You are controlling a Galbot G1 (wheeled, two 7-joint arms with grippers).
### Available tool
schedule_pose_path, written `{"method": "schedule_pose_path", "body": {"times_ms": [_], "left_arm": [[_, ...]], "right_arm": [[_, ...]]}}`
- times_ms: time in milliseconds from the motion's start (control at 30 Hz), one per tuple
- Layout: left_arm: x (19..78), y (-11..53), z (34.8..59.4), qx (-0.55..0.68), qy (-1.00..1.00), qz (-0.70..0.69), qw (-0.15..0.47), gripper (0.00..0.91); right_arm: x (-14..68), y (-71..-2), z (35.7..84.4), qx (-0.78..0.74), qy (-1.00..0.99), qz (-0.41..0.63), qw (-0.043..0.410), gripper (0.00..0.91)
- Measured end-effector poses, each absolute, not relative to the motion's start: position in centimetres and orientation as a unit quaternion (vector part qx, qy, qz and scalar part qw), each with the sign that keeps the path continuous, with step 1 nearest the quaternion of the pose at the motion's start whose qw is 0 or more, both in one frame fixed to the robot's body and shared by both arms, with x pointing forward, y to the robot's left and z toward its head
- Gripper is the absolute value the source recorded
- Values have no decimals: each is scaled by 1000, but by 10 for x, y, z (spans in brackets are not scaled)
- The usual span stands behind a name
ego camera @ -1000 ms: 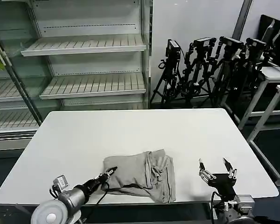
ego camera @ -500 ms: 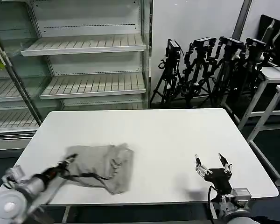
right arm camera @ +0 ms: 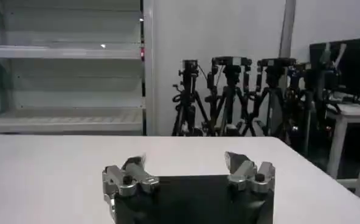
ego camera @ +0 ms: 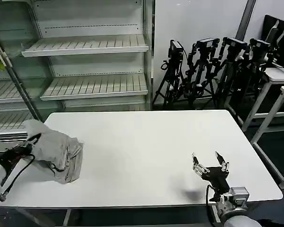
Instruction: Fold and organize the clothes.
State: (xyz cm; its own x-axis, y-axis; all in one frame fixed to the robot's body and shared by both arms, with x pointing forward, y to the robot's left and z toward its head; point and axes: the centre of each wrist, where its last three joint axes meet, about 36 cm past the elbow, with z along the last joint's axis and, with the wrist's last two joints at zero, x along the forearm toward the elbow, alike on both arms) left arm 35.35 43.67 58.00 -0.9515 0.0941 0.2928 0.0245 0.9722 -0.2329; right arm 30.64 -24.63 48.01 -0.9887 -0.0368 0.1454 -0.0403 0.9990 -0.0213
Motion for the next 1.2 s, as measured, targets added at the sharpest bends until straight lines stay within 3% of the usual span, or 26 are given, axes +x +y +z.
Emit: {"method": "schedule_pose_path", "body": {"times_ms": [133,567,1033,1067,1100,1200], "left_arm": [[353,403,573,-62,-982,83,155,71],[390,275,497,-157,-956,130,212,71],[454,148,463,-227,-917,212,249,71],[458,141,461,-231,-916,212,250,171],[462,132,459,-235,-915,211,253,907],[474,110,454,-243,-913,203,258,907]], "right_arm": [[304,-244,479,18,-997,12,70,907],[288,-241,472,-4,-997,18,77,907],[280,-246,468,-19,-996,24,84,907],[280,-246,468,-20,-996,24,84,907],[280,-246,468,-20,-996,24,84,907],[281,-248,469,-20,-996,24,83,907]]}}
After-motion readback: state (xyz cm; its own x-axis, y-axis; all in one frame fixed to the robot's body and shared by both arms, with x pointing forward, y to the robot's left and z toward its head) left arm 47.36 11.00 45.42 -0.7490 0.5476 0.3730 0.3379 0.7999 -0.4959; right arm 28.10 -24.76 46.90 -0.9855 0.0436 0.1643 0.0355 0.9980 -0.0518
